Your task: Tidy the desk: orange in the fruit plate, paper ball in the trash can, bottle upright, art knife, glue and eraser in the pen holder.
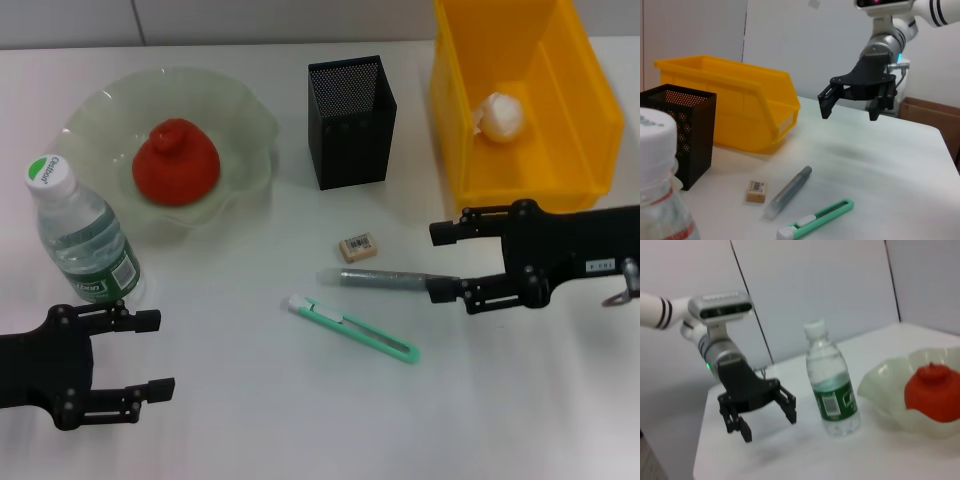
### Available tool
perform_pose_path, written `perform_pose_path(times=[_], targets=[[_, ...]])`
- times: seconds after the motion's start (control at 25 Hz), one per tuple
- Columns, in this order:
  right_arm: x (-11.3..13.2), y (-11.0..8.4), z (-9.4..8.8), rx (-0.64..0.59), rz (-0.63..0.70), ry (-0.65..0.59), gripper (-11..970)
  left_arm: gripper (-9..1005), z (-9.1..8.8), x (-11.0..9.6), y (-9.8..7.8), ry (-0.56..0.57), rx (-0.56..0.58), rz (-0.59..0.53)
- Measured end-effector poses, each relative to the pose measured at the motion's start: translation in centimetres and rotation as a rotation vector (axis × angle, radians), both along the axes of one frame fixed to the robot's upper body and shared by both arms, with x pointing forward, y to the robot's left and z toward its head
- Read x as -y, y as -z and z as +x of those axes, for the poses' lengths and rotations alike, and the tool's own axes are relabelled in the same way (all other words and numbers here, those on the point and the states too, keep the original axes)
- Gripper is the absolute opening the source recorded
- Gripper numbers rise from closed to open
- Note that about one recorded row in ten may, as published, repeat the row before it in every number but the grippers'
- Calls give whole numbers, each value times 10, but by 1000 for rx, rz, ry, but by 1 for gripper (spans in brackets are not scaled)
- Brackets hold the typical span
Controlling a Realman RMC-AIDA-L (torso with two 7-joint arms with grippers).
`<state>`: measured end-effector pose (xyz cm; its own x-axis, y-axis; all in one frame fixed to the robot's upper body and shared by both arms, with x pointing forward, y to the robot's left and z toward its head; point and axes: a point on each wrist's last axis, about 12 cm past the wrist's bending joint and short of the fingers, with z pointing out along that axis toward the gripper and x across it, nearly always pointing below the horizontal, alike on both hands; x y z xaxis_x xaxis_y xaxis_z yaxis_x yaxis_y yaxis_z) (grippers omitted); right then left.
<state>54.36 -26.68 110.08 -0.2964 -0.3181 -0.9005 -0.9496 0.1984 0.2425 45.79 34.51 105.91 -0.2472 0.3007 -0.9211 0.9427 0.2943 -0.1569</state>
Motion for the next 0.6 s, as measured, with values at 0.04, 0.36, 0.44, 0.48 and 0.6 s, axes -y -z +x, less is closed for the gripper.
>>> perform_pose_path(times=[0.04, 0.36, 0.44, 0.48, 0.6], targets=[[-2, -5, 3, -8, -21, -10, 759, 777, 0, 0, 0, 0, 0, 0], [-40, -52, 31, -83, -207, -139, 760, 776, 0, 1, 0, 2, 2, 0], [-46, -56, 34, -91, -230, -152, 759, 776, 1, 2, 1, 2, 3, -1], [-52, -60, 37, -103, -258, -164, 758, 777, 1, 3, 1, 2, 4, -1], [-70, -68, 45, -123, -334, -189, 756, 777, 2, 4, 1, -1, 5, -2]])
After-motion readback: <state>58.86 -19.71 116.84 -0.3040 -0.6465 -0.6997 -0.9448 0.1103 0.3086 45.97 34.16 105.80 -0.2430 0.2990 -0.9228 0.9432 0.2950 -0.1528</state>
